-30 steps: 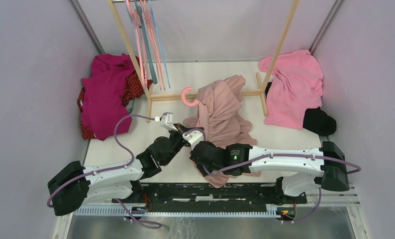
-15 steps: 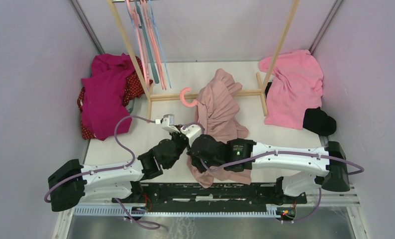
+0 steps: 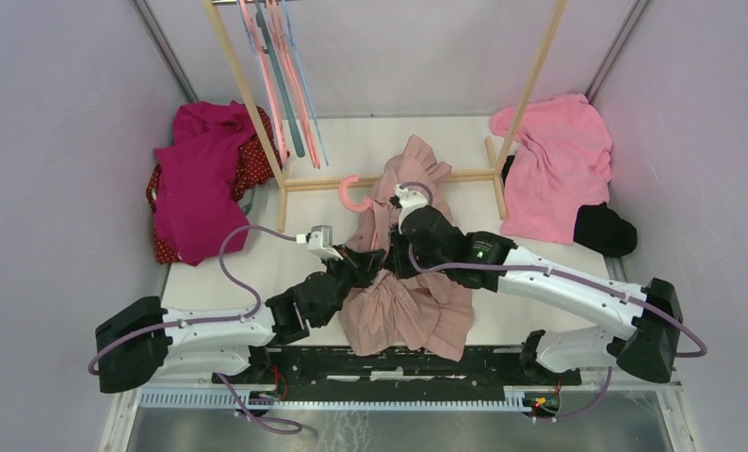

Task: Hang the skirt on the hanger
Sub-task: Hang the skirt on the hanger.

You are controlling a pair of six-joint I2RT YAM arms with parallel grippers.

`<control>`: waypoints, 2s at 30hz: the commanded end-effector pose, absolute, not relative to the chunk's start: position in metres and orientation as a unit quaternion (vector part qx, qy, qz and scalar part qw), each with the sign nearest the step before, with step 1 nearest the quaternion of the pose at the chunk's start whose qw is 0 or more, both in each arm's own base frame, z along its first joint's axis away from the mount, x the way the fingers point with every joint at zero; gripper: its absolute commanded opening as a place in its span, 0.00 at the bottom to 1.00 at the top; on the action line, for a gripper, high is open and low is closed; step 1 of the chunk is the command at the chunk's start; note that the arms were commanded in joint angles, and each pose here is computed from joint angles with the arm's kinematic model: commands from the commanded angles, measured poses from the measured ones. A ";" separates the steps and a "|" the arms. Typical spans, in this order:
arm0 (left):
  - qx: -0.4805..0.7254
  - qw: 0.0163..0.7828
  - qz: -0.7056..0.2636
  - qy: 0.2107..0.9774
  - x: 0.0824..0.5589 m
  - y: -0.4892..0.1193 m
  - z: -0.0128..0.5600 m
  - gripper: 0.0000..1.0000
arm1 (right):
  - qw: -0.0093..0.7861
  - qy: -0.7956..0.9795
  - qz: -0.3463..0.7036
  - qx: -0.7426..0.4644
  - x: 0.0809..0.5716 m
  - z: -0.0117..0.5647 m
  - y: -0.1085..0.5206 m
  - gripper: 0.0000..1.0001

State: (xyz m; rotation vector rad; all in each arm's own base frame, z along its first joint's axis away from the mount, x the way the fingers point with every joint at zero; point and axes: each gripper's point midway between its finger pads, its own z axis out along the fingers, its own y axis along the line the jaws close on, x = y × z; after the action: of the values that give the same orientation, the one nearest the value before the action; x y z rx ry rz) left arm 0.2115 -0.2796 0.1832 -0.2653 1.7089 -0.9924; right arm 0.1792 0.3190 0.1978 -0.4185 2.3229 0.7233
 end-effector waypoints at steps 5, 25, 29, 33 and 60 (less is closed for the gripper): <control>-0.102 0.547 -0.421 0.717 0.208 -0.290 0.178 0.03 | 0.339 0.890 0.282 -0.119 0.214 0.177 0.319 0.01; 0.058 0.484 -0.243 0.839 0.191 -0.274 0.121 0.48 | 0.287 0.919 0.255 -0.094 0.218 0.103 0.298 0.01; 0.021 0.517 -0.206 0.831 0.206 -0.240 0.131 0.55 | 0.282 0.919 0.259 -0.093 0.219 0.098 0.300 0.01; -0.016 0.472 -0.236 0.849 0.235 -0.209 0.120 0.54 | 0.275 0.919 0.267 -0.098 0.218 0.096 0.305 0.01; -0.101 0.370 -0.332 0.862 0.310 -0.171 0.067 0.50 | 0.266 0.914 0.282 -0.116 0.222 0.102 0.316 0.01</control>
State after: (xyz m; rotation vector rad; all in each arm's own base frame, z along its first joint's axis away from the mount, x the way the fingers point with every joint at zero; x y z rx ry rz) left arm 0.3076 -0.1678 0.0608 -0.2735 2.2496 -0.7913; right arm 0.2098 0.3041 0.0791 -0.3087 2.5410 0.7103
